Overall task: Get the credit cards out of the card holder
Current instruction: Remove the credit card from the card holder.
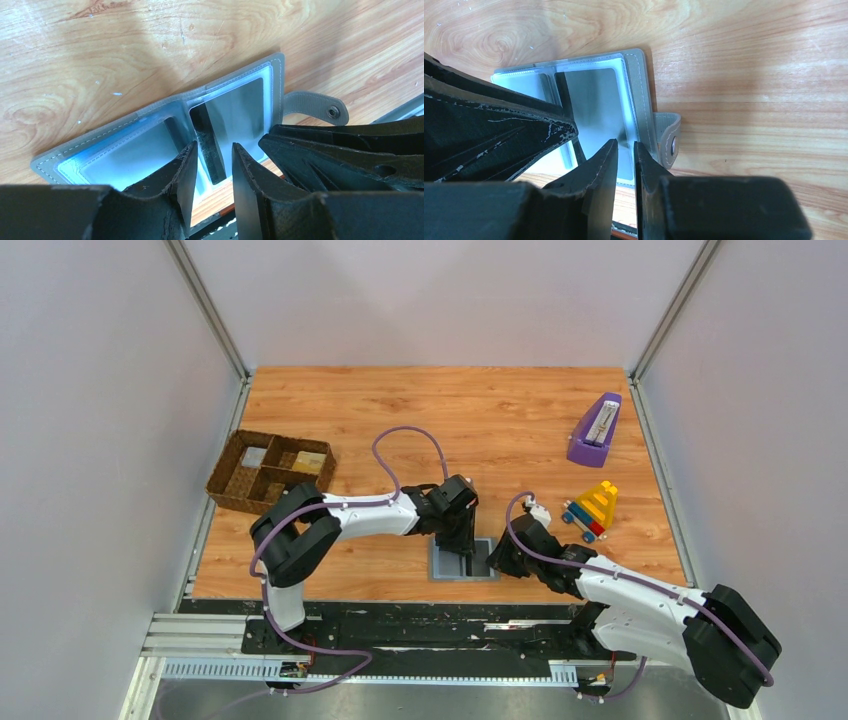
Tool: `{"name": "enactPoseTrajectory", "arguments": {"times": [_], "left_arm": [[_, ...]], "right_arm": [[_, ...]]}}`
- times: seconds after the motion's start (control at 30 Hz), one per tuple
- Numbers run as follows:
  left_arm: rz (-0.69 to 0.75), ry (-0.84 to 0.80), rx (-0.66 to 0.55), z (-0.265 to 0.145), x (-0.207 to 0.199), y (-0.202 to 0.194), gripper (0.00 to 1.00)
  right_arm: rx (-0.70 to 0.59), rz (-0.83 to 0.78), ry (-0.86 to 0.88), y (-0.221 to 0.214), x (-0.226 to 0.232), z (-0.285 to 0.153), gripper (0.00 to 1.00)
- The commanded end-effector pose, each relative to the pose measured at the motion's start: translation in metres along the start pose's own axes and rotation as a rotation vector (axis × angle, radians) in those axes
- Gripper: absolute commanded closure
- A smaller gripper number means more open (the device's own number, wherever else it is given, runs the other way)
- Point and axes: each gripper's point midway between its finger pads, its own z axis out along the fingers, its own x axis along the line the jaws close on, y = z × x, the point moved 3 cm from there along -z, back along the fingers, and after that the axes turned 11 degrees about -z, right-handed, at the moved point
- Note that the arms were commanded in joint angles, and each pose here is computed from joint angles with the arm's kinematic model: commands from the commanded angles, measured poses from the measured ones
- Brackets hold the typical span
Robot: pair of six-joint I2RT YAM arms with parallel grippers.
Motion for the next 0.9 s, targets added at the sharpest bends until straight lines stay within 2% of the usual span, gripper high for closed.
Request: {"name": "enactPoseTrajectory", "arguments": {"times": [0.0,0.23,0.47,0.87], "left_arm": [[-0.027,0.115,-0.027,0.001,0.015,0.002,0.59],[-0.028,0.144,-0.018,0.008,0.018,0.0,0.58],[-0.044,0.081,-0.006,0.007,0.009,-0.002,0.59],[-0.054,-0.164,-0.028,-0.013,-0.024,-0.003,0.75]], "right_arm": [[0.018,-0.018,-0.018,-0.007,-0.008,0.001,0.8],[0.016,-0.021,-0.008,-0.007,-0.007,0.001,0.8],[0.011,-0.025,-0.004,-0.005,-0.006,0.001,0.8],[0.021,-0.022,-0.007,-0.009,-0.008,0.003,0.8]]}}
